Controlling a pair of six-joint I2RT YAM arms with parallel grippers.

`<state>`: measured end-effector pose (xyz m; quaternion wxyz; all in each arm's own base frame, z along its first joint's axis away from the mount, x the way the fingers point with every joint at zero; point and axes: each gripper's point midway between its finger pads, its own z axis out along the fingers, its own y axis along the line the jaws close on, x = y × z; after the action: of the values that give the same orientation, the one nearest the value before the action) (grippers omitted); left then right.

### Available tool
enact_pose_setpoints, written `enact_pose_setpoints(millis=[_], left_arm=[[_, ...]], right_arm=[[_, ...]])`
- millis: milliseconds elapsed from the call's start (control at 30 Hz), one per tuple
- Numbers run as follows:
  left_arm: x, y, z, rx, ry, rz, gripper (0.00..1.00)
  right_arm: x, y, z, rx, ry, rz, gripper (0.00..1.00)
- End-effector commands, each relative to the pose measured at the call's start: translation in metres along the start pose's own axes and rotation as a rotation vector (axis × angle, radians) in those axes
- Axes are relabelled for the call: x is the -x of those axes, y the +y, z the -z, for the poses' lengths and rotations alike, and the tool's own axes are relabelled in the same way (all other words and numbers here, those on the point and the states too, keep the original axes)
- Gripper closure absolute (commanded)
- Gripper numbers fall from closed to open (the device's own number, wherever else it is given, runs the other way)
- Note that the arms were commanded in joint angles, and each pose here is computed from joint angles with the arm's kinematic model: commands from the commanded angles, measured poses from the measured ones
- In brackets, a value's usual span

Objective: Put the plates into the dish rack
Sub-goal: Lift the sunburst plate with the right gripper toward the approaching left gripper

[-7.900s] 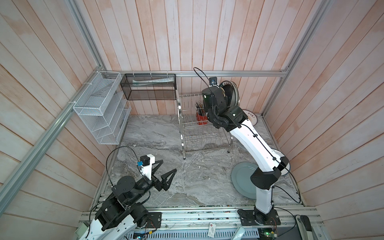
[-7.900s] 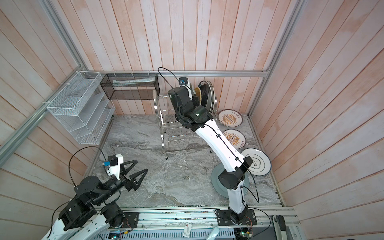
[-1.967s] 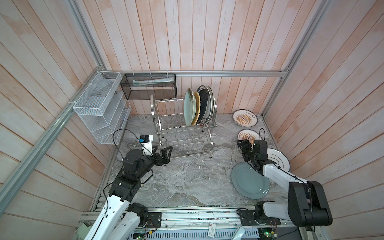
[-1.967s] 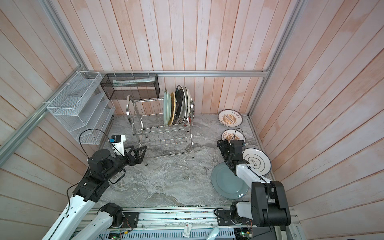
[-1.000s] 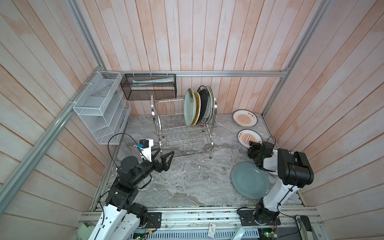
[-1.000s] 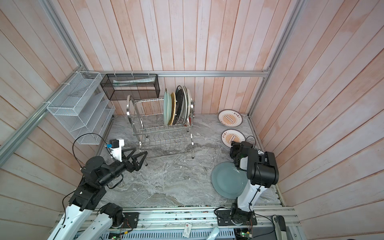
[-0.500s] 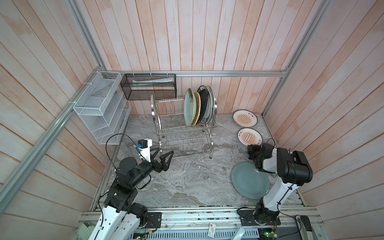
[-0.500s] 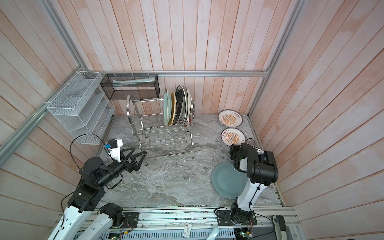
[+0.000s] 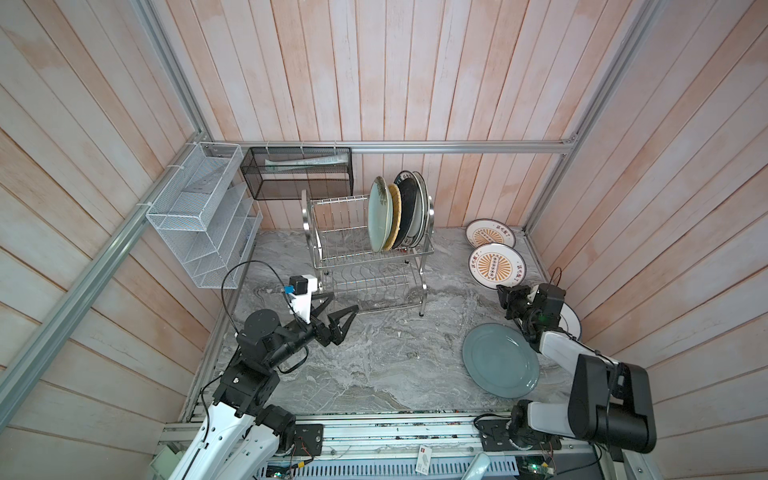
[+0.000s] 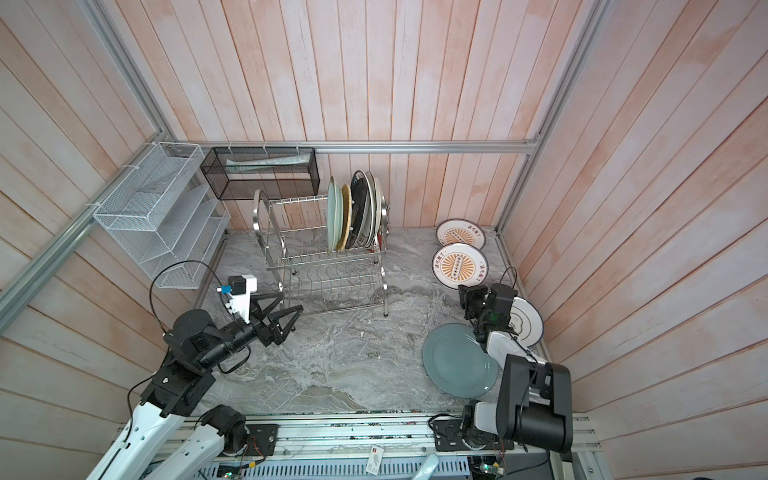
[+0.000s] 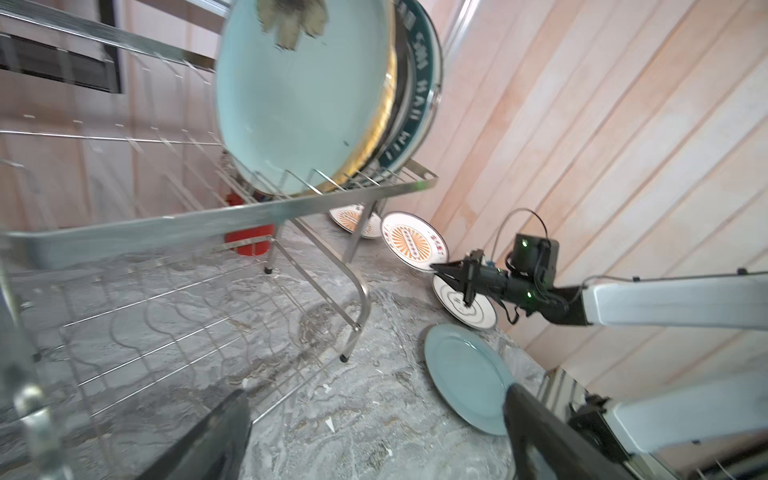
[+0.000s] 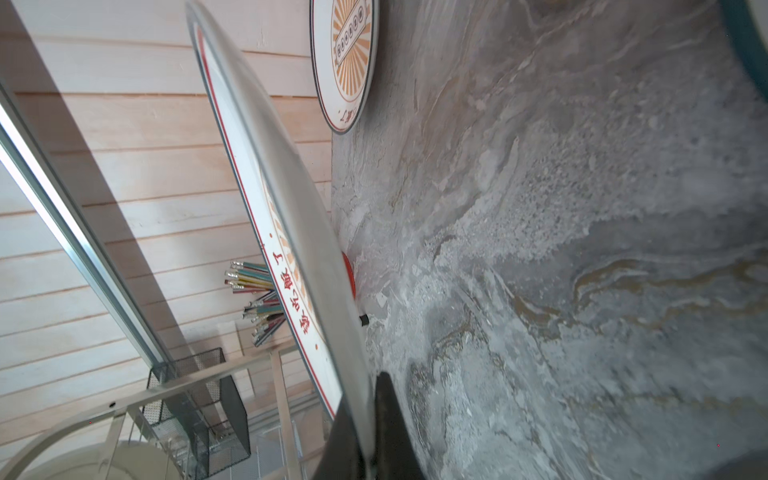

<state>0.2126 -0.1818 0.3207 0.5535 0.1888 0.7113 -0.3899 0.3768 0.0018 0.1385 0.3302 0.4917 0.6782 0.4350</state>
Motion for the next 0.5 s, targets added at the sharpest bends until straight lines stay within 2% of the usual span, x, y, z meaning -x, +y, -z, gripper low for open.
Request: enact_pose_setpoints(millis=[0,267,467], left_arm=[[0.001,-0.029,-0.010,-0.081,-0.038,-0.131,0.04],[-0.045,-0.113,-0.069,-0.230,0.033,-0.514,0.05],[-0.071,-0.147,-0.126,-0.217,0.050,-0.804,0.07]], right_arm=[[-0.021,0.009,0.022,-0.079,0.096,0.104,1.00],[-0.052,0.019,0.059,-0.165,0.225,0.158,1.00],[-0.062,0.022,0.079,-0.212,0.253,0.174,1.00]])
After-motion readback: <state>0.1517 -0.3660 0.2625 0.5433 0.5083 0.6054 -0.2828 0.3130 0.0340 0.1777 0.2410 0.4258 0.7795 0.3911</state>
